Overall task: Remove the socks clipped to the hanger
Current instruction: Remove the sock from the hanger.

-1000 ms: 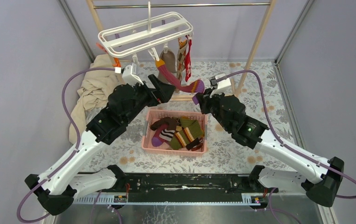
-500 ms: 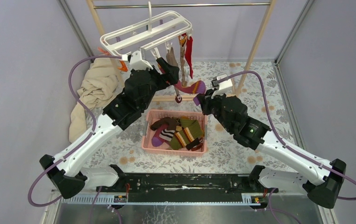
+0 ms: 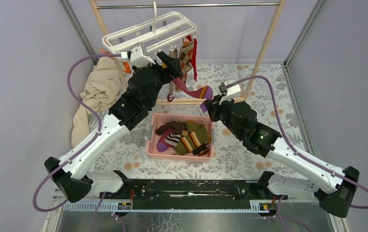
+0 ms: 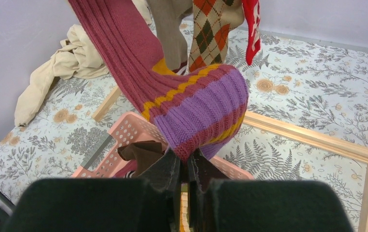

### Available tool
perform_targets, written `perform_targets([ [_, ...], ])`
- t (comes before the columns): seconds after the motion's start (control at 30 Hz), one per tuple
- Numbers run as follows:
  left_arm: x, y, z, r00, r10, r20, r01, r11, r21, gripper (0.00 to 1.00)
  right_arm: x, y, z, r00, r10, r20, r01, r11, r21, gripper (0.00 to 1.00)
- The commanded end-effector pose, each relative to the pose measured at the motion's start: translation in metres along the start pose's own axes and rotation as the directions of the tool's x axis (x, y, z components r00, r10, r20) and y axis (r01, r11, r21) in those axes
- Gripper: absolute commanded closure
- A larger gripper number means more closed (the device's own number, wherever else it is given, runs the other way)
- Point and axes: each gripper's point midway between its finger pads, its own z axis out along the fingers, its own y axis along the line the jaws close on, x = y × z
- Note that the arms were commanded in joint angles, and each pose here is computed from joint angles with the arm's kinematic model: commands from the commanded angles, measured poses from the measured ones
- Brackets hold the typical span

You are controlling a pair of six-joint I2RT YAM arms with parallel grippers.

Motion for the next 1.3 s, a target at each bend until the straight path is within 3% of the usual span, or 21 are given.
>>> perform_targets([
  [0.0,-0.036,-0.004,0.009,0.994,-0.06,0.086,0.058,0.998,0.03,0.15,-0.013,0.008,-0.006,0.999,0.026,0.045,-0.025,0.999,-0.04,0.98],
  [0.43,-0.04,0.007,0.024,0.996,-0.07,0.051,0.067,0.996,0.059,0.26,-0.007,0.01,-0.003,0.999,0.023,0.036,-0.021,0.998,-0.051,0.98],
  [0.57,-0.045,0.007,0.022,0.994,-0.085,0.071,0.08,0.994,0.074,0.32,-0.006,0.01,-0.002,0.999,0.018,0.033,-0.016,0.999,-0.049,0.98],
  [0.93,-0.056,0.015,0.01,0.983,-0.12,0.139,0.11,0.991,0.075,0.33,-0.003,0.012,0.0,1.0,0.008,0.025,-0.006,0.998,-0.06,0.98],
  [1.27,-0.056,0.018,0.015,0.981,-0.12,0.152,0.112,0.992,0.056,0.45,0.003,0.013,0.002,1.0,0.007,0.013,-0.006,0.998,-0.068,0.99],
])
